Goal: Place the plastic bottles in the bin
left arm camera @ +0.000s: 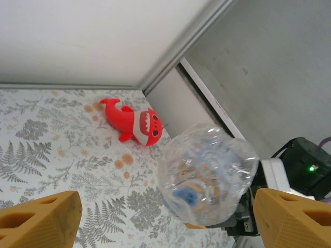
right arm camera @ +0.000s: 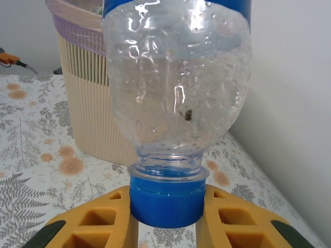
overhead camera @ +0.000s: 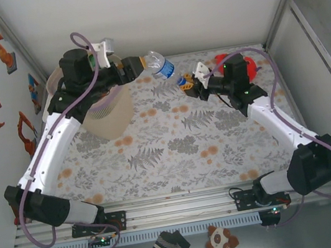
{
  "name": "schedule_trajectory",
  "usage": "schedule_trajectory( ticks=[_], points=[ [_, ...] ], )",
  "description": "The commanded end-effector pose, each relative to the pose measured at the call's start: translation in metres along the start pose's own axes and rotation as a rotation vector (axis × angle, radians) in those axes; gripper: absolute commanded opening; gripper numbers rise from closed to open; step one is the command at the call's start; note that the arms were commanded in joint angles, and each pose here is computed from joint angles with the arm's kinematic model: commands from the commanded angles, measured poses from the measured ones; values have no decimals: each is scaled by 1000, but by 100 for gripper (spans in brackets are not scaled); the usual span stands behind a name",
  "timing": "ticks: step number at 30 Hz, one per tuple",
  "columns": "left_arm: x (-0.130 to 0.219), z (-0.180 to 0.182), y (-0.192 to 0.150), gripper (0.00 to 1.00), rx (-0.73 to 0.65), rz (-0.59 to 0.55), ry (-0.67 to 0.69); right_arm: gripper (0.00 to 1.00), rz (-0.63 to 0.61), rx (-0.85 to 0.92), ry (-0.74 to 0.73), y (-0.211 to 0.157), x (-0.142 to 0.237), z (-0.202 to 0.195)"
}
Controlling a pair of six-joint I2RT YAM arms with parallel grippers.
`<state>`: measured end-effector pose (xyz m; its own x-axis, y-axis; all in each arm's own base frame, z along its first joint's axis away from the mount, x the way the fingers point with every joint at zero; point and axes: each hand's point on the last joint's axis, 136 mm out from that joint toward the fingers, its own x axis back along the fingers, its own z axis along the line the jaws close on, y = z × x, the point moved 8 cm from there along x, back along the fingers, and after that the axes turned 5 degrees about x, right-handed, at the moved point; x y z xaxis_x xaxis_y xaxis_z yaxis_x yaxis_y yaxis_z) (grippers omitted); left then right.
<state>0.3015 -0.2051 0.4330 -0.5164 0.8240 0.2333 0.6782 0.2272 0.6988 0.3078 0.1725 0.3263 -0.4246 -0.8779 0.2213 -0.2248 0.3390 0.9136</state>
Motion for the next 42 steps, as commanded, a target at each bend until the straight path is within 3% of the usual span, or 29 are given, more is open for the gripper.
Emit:
schedule_trajectory(
  ticks=[1, 16, 30, 32, 36, 42],
  points=[
    [9, -15, 5, 87, -43, -33, -31, 21, -19, 38, -5, 14, 5, 1],
    [-29, -17, -12, 83, -48, 90, 10, 21, -14, 45, 11, 17, 2, 4],
    [-29, -19, -14, 59, -97, 90, 33, 23, -12, 46, 13, 22, 3, 7],
    [-25, -20, -12, 58, -118, 81, 48, 29, -8, 40, 15, 23, 3, 7],
    [-14, -20, -6, 57, -161, 63, 100, 60, 8, 26, 9, 25, 6, 7],
    [12, -11, 9, 57, -182, 14, 178, 69, 11, 13, -14, 30, 13, 10]
  ],
)
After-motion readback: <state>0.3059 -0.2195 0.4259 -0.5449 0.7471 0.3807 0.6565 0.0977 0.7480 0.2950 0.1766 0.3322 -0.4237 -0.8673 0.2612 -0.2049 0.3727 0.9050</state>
